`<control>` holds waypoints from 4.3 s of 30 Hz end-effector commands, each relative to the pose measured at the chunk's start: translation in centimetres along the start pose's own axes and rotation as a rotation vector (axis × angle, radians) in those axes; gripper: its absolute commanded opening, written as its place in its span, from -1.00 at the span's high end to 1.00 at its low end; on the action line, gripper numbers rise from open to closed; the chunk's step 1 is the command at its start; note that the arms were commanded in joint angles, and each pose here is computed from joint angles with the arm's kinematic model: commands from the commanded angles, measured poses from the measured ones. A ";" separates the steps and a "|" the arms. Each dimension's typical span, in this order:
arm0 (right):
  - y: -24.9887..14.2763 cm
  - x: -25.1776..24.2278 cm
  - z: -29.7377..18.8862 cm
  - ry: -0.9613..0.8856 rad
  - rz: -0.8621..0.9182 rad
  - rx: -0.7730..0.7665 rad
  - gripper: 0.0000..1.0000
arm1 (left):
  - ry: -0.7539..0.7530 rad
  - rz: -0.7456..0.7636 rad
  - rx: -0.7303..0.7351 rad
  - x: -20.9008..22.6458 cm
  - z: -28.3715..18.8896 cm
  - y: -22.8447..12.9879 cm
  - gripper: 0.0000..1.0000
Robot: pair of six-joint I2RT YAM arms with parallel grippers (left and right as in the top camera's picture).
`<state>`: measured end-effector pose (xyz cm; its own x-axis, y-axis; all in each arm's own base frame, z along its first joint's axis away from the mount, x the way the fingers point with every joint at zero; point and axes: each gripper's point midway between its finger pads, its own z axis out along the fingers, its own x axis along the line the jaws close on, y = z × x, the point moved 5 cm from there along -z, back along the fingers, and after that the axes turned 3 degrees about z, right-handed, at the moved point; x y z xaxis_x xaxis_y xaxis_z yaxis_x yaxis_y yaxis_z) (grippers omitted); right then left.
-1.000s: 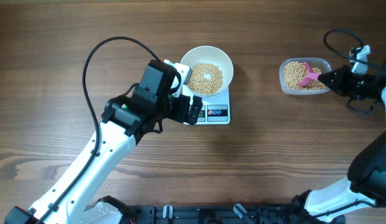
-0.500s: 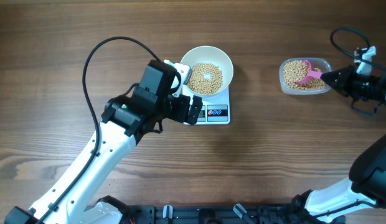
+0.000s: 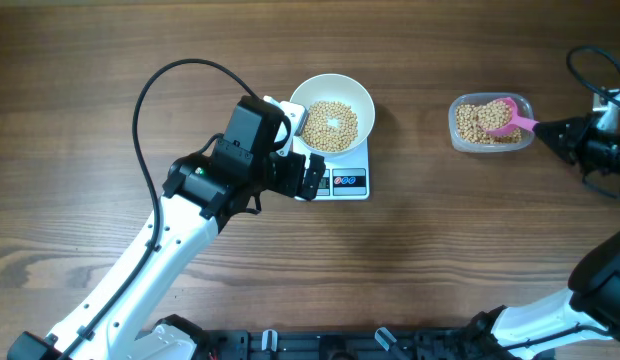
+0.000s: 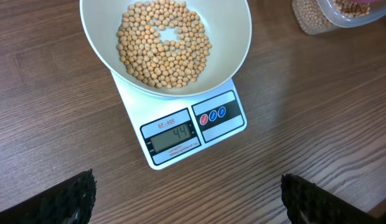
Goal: Scoop item into bowl and weigh 150g on scale
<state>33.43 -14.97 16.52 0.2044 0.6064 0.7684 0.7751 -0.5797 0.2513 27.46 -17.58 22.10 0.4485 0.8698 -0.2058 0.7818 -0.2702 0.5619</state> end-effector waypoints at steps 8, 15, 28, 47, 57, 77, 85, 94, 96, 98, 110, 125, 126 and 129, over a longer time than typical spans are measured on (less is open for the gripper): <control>0.1 -0.1 -3.0 0.191 0.102 -0.067 0.91 | 0.007 -0.008 -0.023 0.2 -0.4 0.6 -1.00; -0.1 0.9 -3.4 0.282 0.138 -0.068 0.92 | 0.007 -0.008 -0.023 0.2 -0.4 0.6 -1.00; -1.3 4.8 -1.4 0.437 0.168 0.031 0.91 | 0.007 -0.008 -0.023 0.2 -0.4 0.6 -1.00; -7.1 18.9 11.4 0.365 -0.236 0.319 0.92 | 0.007 -0.008 -0.023 0.2 -0.4 0.6 -1.00; -9.4 23.5 12.9 0.063 -0.670 0.105 0.91 | 0.007 -0.008 -0.023 0.2 -0.4 0.6 -1.00; -14.8 27.9 15.4 -0.152 -1.244 0.007 0.91 | 0.007 -0.008 -0.023 0.2 -0.4 0.6 -1.00; -15.8 28.6 15.5 -0.359 -1.513 -0.056 0.91 | 0.007 -0.008 -0.023 0.2 -0.4 0.6 -0.99; -17.2 29.3 15.8 -0.341 -1.539 -0.050 0.91 | 0.007 -0.008 -0.023 0.2 -0.4 0.6 -1.00; -17.3 29.3 15.8 -0.327 -1.501 -0.051 0.92 | 0.007 -0.008 -0.023 0.2 -0.4 0.6 -0.99; -17.5 29.4 15.9 -0.297 -1.461 -0.044 0.91 | 0.007 -0.008 -0.023 0.2 -0.4 0.6 -1.00; -11.1 26.4 12.0 0.110 -0.950 0.062 0.91 | 0.007 -0.008 -0.023 0.2 -0.4 0.6 -1.00; -0.7 13.9 1.9 -0.113 -0.556 -0.112 0.91 | 0.007 -0.008 -0.023 0.2 -0.4 0.6 -1.00; -0.6 14.1 1.5 -0.116 -0.585 -0.123 0.91 | 0.007 -0.008 -0.023 0.2 -0.4 0.6 -1.00; -0.3 14.0 0.5 -0.193 -0.655 -0.156 0.91 | 0.007 -0.008 -0.023 0.2 -0.4 0.6 -1.00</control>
<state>37.00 -5.84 24.82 -0.1223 0.9028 0.4124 0.7330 -0.1980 0.6508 27.46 -17.58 22.10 0.4485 0.8698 -0.2058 0.7818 -0.2702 0.5619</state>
